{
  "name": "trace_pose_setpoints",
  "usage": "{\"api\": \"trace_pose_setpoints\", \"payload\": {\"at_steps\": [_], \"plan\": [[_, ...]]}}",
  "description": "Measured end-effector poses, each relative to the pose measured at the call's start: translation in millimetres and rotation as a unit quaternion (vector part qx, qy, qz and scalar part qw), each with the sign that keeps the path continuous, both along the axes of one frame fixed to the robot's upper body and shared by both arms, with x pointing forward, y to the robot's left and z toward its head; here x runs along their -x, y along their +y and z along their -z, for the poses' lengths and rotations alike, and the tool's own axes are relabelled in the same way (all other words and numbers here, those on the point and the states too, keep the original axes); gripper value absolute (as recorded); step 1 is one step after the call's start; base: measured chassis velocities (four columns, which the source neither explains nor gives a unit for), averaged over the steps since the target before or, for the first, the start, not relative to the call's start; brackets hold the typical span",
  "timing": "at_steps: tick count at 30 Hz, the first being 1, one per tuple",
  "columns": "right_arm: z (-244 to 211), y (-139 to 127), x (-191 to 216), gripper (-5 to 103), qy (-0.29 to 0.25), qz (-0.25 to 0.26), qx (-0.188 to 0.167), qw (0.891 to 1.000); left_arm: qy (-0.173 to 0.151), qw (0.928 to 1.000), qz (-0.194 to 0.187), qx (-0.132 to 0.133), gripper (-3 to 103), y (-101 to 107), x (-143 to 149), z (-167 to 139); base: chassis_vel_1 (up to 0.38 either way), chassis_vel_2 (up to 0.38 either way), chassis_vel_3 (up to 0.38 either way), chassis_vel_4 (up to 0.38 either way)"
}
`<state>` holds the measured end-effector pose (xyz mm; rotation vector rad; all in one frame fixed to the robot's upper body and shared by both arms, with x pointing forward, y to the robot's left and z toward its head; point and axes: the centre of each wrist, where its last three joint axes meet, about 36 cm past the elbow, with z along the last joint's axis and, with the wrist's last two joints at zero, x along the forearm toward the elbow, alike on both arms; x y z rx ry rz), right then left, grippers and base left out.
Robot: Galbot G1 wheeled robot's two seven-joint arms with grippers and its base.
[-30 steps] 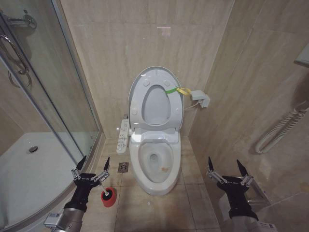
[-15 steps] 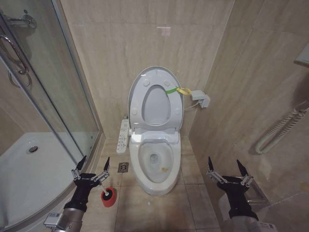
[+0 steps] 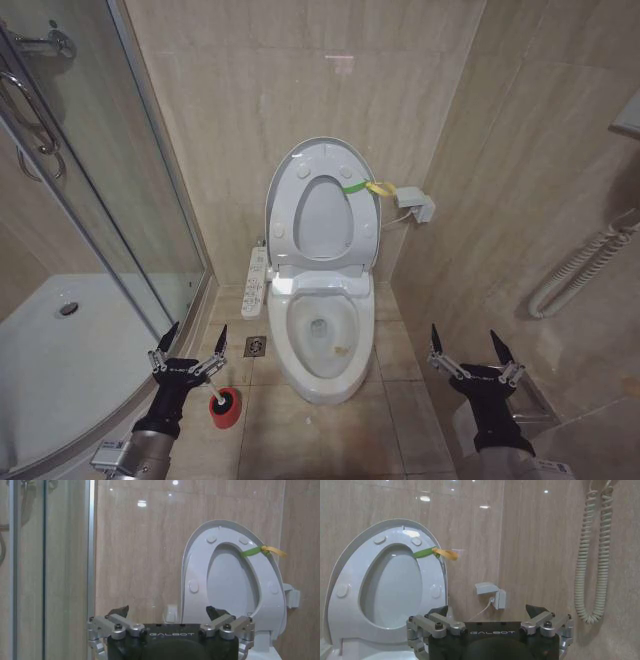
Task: Open the toilet lid, clean the toilet bowl with a toilet brush, close the toilet lid, and flush.
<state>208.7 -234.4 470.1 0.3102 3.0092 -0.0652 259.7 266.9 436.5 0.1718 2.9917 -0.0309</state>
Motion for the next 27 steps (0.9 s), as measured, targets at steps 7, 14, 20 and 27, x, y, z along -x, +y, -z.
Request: {"api": "trace_pose_setpoints", "payload": {"at_steps": [7,14,20,27], "plan": [[0.0,0.0,0.0,100,0.0,0.0,0.0,1.0,0.0,1.0,0.0,0.0,100,0.0,0.0,0.0,0.0,0.0,0.0,0.0],[0.0,0.0,0.0,100,0.0,0.0,0.0,1.0,0.0,1.0,0.0,0.0,100,0.0,0.0,0.0,0.0,0.0,0.0,0.0],[0.0,0.0,0.0,100,0.0,0.0,0.0,1.0,0.0,1.0,0.0,0.0,100,0.0,0.0,0.0,0.0,0.0,0.0,0.0],[0.0,0.0,0.0,100,0.0,0.0,0.0,1.0,0.0,1.0,0.0,0.0,100,0.0,0.0,0.0,0.0,0.0,0.0,0.0]]}}
